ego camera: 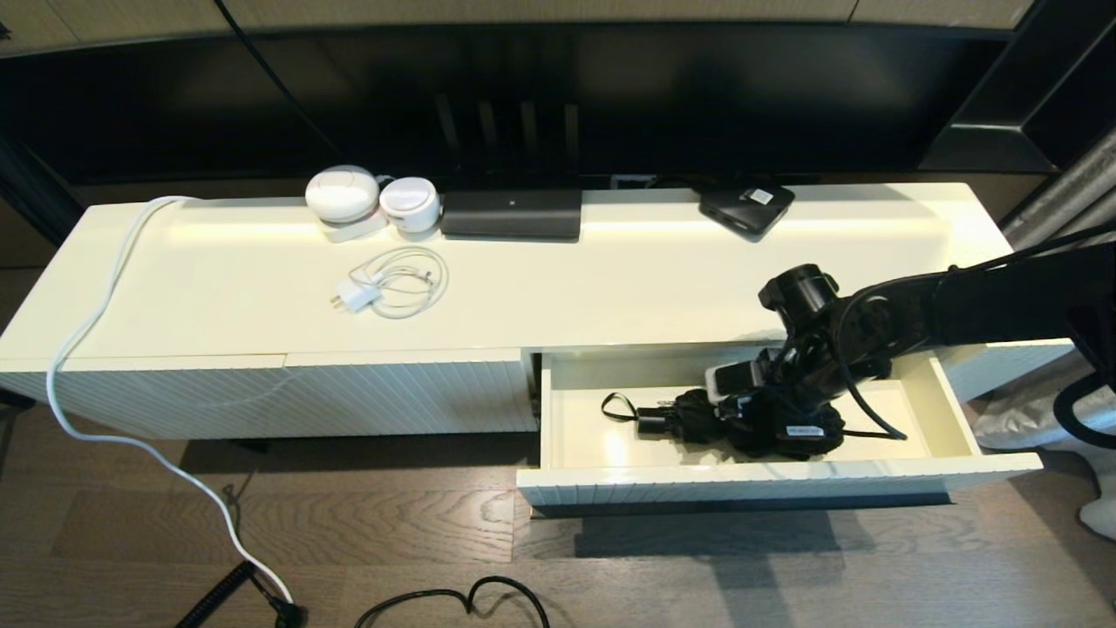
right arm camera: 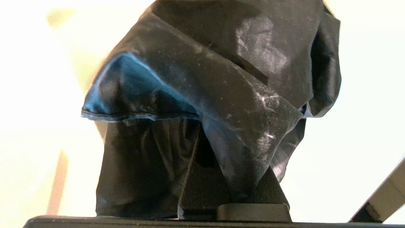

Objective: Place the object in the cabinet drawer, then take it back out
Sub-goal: Take the umbrella out of the drawer and put it on the table

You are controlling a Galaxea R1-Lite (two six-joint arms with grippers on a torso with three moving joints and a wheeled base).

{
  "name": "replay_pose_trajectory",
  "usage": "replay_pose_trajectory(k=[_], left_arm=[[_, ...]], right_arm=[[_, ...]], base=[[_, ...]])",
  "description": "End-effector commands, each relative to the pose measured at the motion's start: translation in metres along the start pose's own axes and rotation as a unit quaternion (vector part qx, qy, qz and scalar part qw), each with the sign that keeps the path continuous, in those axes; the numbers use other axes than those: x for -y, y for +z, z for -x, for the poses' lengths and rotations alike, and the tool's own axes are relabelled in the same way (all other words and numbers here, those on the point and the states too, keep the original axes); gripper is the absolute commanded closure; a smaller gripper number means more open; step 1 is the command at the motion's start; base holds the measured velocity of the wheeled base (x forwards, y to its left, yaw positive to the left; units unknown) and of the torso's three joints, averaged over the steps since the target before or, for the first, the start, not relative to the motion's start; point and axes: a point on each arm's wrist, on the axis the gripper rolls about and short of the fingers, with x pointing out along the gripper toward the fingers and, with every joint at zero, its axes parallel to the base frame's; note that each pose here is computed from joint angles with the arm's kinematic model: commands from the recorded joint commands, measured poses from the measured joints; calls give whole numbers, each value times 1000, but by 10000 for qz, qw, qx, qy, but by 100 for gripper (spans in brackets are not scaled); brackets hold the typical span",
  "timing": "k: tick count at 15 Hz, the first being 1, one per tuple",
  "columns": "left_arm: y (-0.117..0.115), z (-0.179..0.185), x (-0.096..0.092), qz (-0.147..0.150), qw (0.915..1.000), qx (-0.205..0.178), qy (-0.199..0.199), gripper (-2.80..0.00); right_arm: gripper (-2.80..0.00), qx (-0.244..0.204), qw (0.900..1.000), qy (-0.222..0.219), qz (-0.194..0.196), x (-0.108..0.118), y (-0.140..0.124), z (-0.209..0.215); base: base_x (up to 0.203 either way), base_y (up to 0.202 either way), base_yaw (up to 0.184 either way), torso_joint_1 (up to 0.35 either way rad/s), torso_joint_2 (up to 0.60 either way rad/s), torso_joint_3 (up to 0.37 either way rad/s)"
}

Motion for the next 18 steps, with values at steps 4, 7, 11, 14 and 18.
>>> replay_pose_trajectory(k=[4,7,11,14,18], left_arm=[[0,0,0,4,10000,0,2,0],[0,0,0,4,10000,0,3,0],[0,0,0,4,10000,-2,2,0],[0,0,0,4,10000,0,3,0],[0,0,0,5,10000,0,-4,0]], right_arm=[[0,11,10000,-92,32,-7,-6,31],[0,33,9998,-194,27,-9,-9,47],[0,157,9973,-717,-26,-9,-14,100],[0,213,9952,-949,-46,-16,-19,128],[0,390,9860,-1620,-113,-21,-27,184]], base=[[0,0,0,0,0,0],[0,0,0,0,0,0],[0,0,0,0,0,0],[0,0,0,0,0,0],[0,0,0,0,0,0]])
